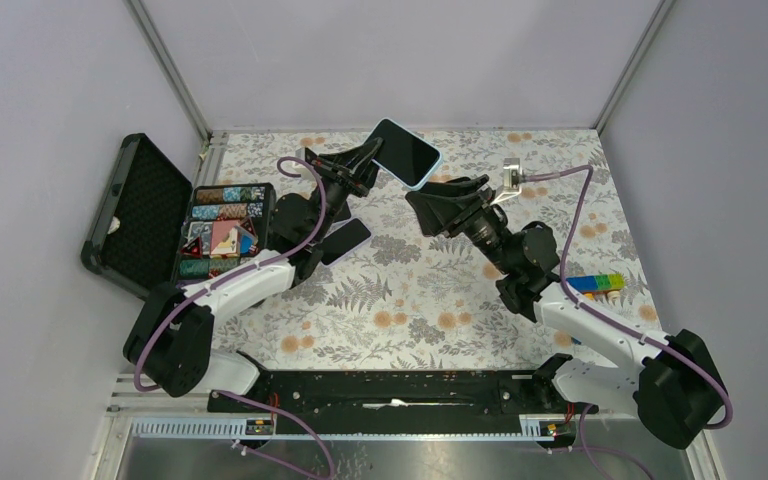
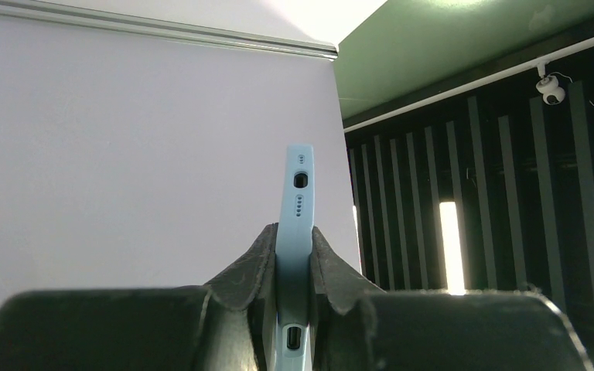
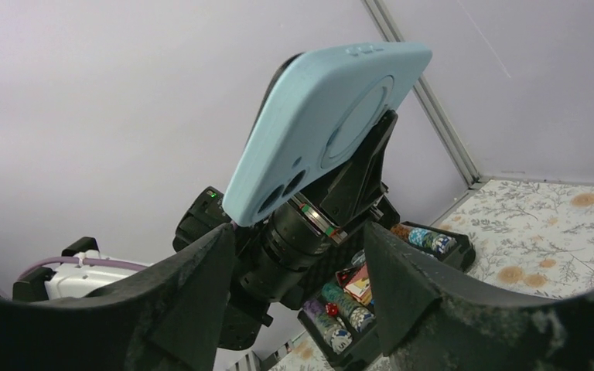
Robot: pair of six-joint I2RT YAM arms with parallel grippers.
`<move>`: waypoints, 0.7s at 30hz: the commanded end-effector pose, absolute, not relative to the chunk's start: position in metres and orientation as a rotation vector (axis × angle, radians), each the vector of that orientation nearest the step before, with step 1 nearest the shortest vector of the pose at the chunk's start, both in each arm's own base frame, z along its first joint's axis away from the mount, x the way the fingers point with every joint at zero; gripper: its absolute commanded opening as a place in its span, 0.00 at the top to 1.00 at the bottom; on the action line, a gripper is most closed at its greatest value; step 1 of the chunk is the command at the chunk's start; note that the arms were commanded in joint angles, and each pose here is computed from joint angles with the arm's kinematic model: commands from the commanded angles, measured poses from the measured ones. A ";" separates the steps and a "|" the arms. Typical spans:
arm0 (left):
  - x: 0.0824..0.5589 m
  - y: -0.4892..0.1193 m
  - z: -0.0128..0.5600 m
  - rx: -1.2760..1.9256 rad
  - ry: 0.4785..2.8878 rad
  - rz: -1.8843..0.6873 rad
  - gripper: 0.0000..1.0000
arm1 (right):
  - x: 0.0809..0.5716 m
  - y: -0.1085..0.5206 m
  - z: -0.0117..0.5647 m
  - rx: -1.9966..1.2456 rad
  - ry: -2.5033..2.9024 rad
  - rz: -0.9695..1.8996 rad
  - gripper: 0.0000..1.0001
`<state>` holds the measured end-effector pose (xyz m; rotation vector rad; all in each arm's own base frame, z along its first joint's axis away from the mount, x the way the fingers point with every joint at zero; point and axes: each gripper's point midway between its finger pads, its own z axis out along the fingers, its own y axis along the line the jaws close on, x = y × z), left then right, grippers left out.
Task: Take the phone out of the phone case
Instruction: Remove the phone case from the phone.
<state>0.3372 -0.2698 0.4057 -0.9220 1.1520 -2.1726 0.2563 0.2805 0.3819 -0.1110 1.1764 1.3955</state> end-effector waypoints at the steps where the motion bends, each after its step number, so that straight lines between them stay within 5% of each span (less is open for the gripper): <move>1: 0.320 -0.257 0.444 -0.829 0.995 -2.281 1.00 | 0.248 0.274 0.420 -0.135 1.054 1.403 0.34; 12: 0.322 -0.258 0.442 -0.836 1.003 -2.276 1.00 | 0.241 0.274 0.430 -0.173 1.007 1.409 0.18; 21: 0.314 -0.265 0.446 -0.796 1.025 -2.312 1.00 | 0.264 0.273 0.420 -0.077 1.093 1.355 0.59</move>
